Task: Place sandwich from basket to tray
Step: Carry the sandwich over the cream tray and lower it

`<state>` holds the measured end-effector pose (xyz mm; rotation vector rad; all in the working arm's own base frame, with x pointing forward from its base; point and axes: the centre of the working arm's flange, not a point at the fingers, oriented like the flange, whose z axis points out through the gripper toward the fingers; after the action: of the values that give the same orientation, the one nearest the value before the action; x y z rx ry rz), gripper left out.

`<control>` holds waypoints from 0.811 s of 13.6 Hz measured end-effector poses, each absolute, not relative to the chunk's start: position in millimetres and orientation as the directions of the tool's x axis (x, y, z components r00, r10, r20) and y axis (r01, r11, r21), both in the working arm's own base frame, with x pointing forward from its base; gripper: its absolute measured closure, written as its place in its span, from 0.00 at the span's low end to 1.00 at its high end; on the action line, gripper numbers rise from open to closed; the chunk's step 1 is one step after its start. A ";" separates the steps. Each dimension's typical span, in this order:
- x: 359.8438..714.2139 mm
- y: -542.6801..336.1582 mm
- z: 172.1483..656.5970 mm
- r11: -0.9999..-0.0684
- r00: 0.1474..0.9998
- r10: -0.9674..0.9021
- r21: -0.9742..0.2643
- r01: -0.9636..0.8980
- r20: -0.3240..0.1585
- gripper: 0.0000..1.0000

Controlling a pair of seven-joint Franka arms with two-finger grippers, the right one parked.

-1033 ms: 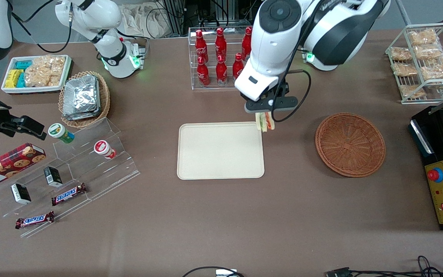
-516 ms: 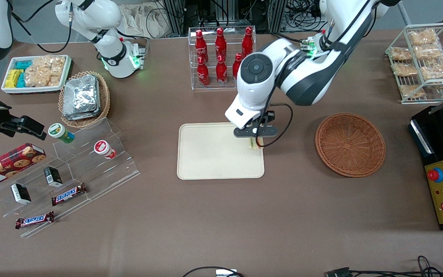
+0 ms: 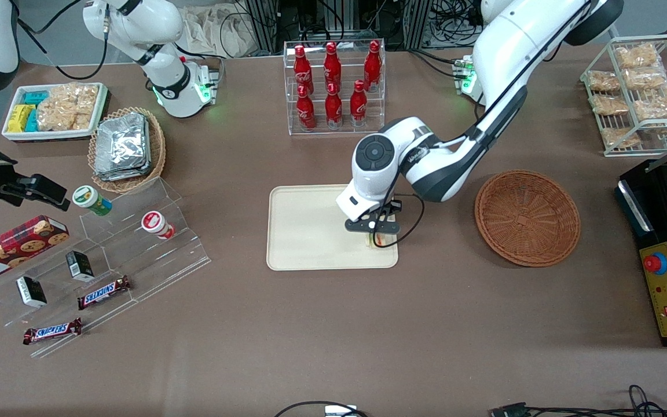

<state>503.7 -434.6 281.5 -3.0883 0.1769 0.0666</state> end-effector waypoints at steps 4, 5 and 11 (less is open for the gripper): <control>505.0 -436.0 255.7 -0.994 0.995 -0.091 -0.054 -0.093 -0.032 0.81; 505.2 -436.4 248.5 -0.995 0.996 -0.082 -0.057 -0.083 -0.024 0.81; 504.1 -437.3 224.0 -0.996 0.998 -0.055 -0.063 -0.056 -0.019 0.74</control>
<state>504.1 -437.3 224.0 -3.0768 0.0851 0.0267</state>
